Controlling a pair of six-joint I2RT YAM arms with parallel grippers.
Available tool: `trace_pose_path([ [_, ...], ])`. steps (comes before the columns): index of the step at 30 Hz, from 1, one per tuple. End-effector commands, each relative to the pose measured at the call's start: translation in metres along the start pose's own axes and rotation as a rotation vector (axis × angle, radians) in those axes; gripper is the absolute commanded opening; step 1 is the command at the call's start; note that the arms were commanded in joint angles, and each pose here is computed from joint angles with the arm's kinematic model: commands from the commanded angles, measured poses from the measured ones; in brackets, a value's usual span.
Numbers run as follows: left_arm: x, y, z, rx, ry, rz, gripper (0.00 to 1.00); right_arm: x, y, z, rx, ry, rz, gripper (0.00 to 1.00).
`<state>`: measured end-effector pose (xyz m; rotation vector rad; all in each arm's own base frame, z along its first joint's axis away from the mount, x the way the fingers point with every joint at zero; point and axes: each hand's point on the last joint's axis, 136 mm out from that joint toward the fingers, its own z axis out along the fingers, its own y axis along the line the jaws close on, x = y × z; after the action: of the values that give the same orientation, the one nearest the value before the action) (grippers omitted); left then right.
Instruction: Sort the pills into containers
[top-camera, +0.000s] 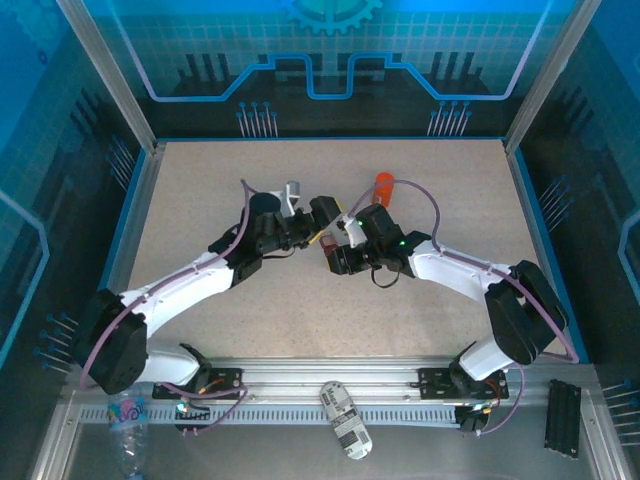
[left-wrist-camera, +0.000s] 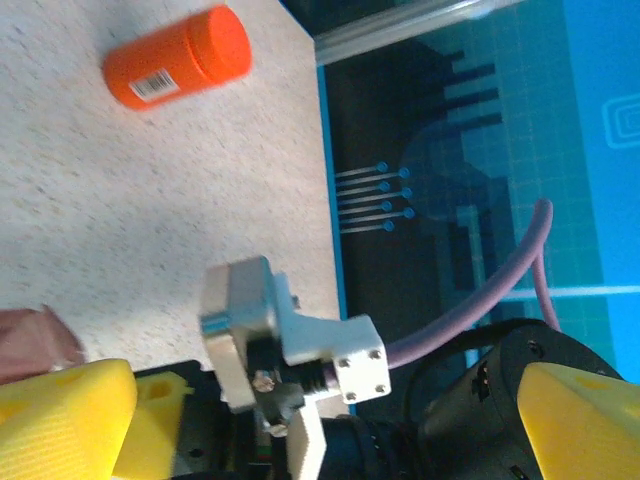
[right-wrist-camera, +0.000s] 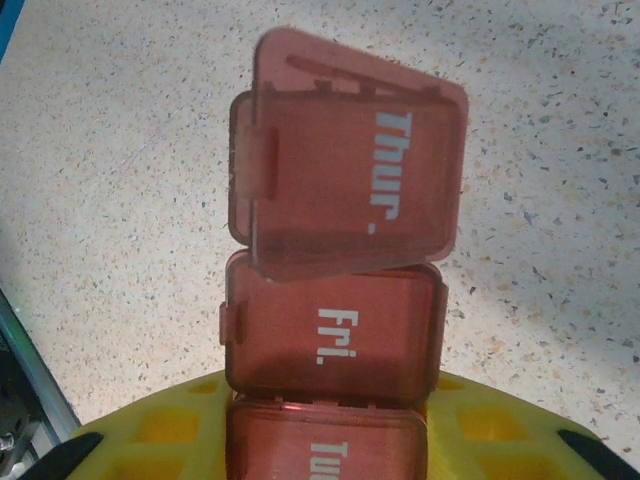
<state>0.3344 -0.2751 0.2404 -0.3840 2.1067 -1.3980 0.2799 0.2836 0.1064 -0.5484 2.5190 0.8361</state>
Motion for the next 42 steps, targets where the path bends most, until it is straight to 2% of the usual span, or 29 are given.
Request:
trace_pose_path([
  [1, -0.022, 0.039, -0.019, -0.131, -0.095, 0.029, 0.99, 0.017, -0.005, 0.011, 0.011, 0.075, -0.057, 0.1],
  [6, -0.038, 0.087, -0.035, -0.223, -0.145, -0.017, 0.99, 0.036, -0.008, 0.031, 0.068, 0.175, -0.162, 0.17],
  [13, -0.039, 0.106, -0.044, -0.288, -0.138, 0.018, 0.99, 0.056, -0.02, 0.054, 0.188, 0.278, -0.275, 0.24],
  [14, -0.039, 0.107, -0.044, -0.289, -0.136, 0.018, 0.99, 0.059, -0.022, 0.055, 0.203, 0.291, -0.287, 0.3],
  [17, -0.038, 0.108, -0.043, -0.29, -0.132, 0.018, 0.99, 0.065, -0.029, 0.056, 0.247, 0.311, -0.305, 0.57],
  [19, -0.038, 0.109, -0.043, -0.291, -0.13, 0.013, 0.99, 0.068, -0.034, 0.054, 0.27, 0.317, -0.301, 0.66],
  [22, -0.038, 0.109, -0.042, -0.287, -0.128, 0.008, 0.99, 0.07, -0.039, 0.05, 0.302, 0.321, -0.294, 0.72],
  [31, -0.038, 0.105, -0.036, -0.275, -0.109, 0.006, 0.99, 0.064, -0.076, 0.027, 0.435, 0.307, -0.204, 0.73],
  [38, -0.036, 0.106, -0.033, -0.272, -0.092, 0.007, 0.99, 0.022, -0.113, 0.002, 0.465, 0.182, -0.029, 0.73],
  [42, -0.034, 0.105, -0.031, -0.267, -0.073, 0.016, 0.99, 0.003, -0.119, -0.01, 0.436, 0.131, 0.027, 0.72],
])
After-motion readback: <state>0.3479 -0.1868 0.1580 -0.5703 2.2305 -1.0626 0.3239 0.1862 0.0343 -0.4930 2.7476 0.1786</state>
